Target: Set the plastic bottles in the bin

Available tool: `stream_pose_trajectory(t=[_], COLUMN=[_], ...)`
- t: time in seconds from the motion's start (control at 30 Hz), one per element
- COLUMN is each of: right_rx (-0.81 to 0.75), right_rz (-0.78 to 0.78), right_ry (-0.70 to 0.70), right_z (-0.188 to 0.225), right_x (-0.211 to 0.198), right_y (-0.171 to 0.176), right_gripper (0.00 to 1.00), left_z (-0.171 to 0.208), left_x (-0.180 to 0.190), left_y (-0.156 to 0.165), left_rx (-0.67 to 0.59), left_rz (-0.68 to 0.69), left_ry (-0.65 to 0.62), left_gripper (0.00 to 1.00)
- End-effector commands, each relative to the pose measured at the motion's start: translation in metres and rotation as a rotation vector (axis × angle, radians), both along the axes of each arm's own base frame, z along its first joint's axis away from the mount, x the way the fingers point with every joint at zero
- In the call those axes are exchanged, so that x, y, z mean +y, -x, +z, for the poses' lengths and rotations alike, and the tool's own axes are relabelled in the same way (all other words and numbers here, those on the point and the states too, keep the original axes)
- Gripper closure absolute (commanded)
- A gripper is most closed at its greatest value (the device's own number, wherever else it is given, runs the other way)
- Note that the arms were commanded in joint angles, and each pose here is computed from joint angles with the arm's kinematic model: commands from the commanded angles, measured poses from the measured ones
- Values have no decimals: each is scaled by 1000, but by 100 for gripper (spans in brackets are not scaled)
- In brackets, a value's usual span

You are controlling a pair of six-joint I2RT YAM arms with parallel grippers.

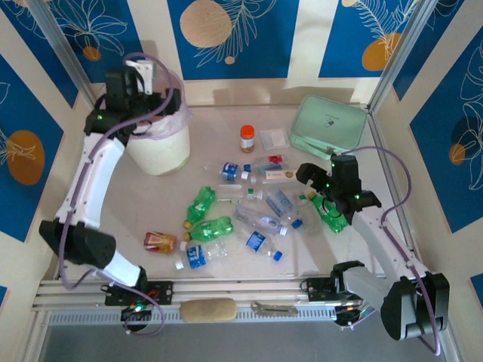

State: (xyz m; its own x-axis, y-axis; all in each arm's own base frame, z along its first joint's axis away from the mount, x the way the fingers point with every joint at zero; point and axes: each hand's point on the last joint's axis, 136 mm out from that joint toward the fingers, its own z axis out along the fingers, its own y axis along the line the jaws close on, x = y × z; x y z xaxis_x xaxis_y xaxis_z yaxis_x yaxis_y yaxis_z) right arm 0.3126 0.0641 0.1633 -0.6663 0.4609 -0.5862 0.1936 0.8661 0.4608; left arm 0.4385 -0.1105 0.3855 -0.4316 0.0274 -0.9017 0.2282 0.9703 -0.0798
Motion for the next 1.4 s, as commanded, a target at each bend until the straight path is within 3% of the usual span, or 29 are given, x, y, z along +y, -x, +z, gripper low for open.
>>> stream_pose_trajectory(t=[0.0,0.17,0.27,0.33,0.53,0.73,1.13,1.37], right_rx=[40,153,201,247,314,307,412,435], right_rz=[42,117,163,116,-97,-192,-298,-338], right_ry=[112,162,89,16,-153,-267,-314,-298], right_z=[7,0,-2,-5,-32,-41,-78,-90], right_x=[-9,-12,3,10,28,46,54,53], right_y=[-5,-14,-20,-24,-28,-40,-59,-75], right_gripper=[1,1,1,0,2,6,16,17], left_z=[-5,-31,-52,-68,-112,-142,-181,-190], left_x=[-54,-107,-128,-139,-151,-149,-124,-114], left_y=[29,66,78,82,82,84,98,102], left_rx=[-39,-49,-25,2,77,124,142,126], left_rz=[-156,-284,-322,-332,-303,-276,-226,-219], left_ry=[50,216,358,388,381,392,273,207], left_gripper=[0,0,0,0,0,0,0,0])
